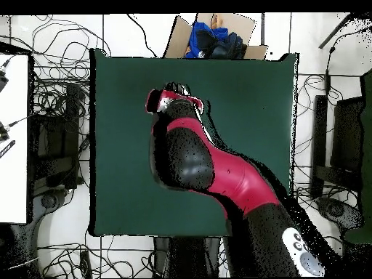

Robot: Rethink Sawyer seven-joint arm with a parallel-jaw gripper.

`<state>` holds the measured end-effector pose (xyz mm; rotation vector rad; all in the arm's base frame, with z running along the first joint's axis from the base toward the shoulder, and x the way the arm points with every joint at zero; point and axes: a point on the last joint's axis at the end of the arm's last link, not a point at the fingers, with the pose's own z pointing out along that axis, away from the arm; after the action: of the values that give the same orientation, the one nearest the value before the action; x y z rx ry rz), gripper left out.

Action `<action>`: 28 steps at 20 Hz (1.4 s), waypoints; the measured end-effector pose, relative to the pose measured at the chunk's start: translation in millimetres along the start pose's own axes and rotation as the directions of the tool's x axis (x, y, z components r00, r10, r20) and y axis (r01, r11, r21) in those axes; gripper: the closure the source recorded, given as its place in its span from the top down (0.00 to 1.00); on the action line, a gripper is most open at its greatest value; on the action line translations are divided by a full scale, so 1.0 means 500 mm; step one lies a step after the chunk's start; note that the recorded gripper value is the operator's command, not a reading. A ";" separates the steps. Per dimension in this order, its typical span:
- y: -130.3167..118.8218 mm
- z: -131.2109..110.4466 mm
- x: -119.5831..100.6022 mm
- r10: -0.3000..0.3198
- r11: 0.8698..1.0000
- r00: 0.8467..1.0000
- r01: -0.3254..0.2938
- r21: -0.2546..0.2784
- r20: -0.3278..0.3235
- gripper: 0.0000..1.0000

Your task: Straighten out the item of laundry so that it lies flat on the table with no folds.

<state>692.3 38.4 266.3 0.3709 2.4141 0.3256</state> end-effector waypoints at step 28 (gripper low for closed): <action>0.031 0.006 0.029 0.082 0.996 0.997 -0.082 0.029 0.006 0.00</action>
<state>686.5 58.3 260.7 0.4842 2.4058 0.3260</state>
